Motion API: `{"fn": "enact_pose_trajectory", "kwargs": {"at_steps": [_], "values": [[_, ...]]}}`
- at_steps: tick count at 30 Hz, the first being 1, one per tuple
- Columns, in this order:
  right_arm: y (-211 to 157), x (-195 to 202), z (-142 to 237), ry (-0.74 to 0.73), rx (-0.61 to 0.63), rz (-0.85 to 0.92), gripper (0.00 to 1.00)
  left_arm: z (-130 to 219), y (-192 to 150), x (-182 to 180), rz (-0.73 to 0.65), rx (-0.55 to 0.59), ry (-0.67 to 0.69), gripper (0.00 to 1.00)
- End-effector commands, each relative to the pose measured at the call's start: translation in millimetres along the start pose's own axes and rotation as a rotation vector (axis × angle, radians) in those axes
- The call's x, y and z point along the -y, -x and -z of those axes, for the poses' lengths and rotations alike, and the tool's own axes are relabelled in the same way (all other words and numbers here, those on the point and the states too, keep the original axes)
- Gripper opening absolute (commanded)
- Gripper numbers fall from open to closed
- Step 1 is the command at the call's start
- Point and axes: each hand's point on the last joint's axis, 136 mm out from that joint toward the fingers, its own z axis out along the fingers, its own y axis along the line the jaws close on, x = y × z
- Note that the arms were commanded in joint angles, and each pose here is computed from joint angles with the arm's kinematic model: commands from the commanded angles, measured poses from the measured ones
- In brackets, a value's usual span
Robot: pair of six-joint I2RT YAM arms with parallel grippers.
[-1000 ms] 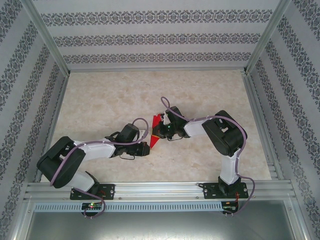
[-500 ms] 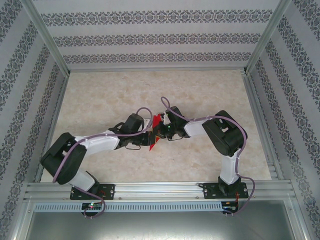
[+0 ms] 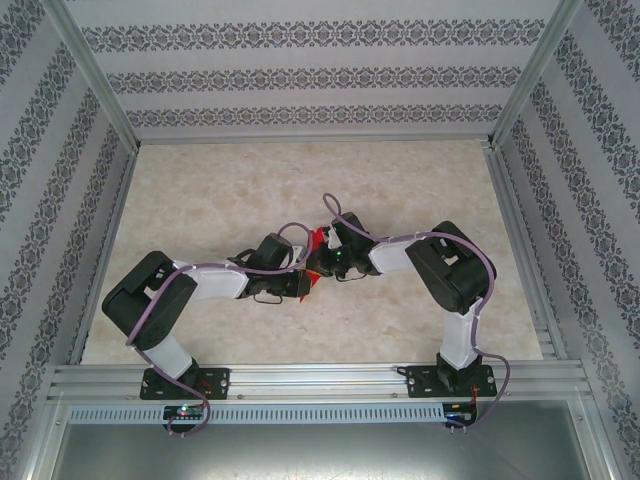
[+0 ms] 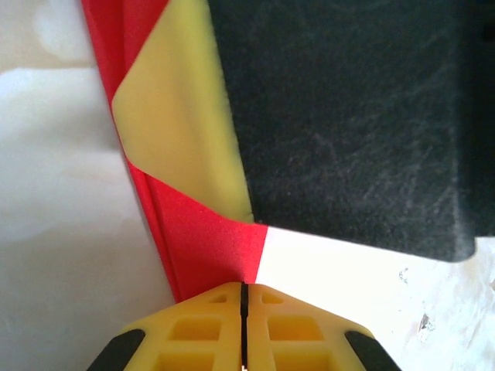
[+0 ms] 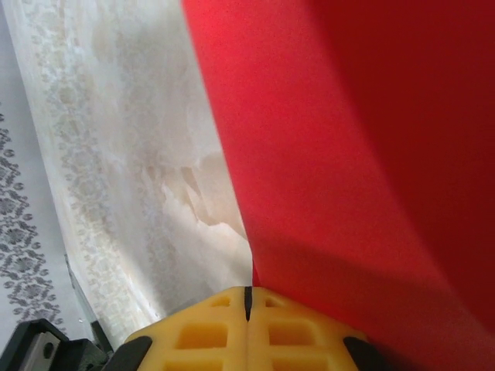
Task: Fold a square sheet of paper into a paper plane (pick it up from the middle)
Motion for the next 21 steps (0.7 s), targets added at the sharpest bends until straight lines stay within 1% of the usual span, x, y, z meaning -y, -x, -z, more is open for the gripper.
{"fn": "enact_pose_trajectory", "kwargs": {"at_steps": [1, 3, 8, 14, 21], "values": [[17.2, 5.2, 8.0, -0.009, 0.083, -0.065, 0.0, -7.0, -35.8, -40.1, -0.001, -0.089, 0.117, 0.1], [25.8, 1.2, 10.5, -0.025, 0.112, -0.057, 0.0, -6.0, -44.1, -47.4, -0.002, -0.106, 0.14, 0.1], [38.8, -2.8, 6.4, -0.022, 0.123, -0.067, 0.0, -2.6, -58.4, -58.2, -0.017, -0.142, 0.179, 0.09], [46.7, 9.2, -4.3, -0.09, 0.112, -0.056, 0.0, -0.6, -65.4, -63.3, -0.02, -0.16, 0.196, 0.08], [67.8, 21.0, 2.3, -0.149, 0.148, -0.052, 0.0, 2.9, -74.9, -66.4, -0.02, -0.182, 0.202, 0.07]]}}
